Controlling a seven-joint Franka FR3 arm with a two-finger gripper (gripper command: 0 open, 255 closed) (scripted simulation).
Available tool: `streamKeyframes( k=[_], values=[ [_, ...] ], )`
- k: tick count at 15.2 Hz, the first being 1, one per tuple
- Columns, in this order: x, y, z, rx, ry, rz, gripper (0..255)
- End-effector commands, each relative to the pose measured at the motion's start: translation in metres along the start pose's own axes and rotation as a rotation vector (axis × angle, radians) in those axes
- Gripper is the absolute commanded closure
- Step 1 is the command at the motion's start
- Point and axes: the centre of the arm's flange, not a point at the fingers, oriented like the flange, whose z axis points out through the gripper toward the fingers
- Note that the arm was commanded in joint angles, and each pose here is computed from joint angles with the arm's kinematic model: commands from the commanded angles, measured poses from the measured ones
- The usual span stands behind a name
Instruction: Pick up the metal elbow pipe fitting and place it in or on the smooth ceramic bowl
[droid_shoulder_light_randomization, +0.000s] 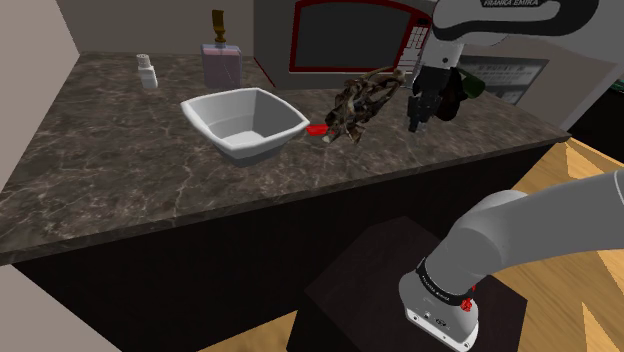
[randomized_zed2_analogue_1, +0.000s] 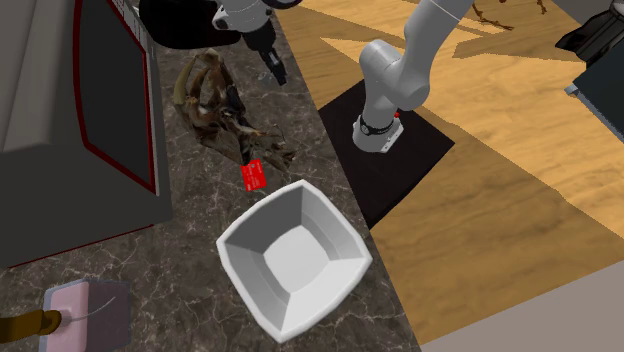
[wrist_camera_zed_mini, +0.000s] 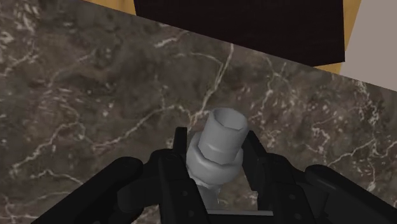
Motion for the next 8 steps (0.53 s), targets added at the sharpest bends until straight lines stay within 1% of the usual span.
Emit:
streamKeyframes(
  k=[1,8],
  values=[
    [-0.002,-0.001,-0.011,0.000,0.000,0.000,255],
    [-0.010,-0.005,-0.047,0.000,0.000,0.000,255]
  ],
)
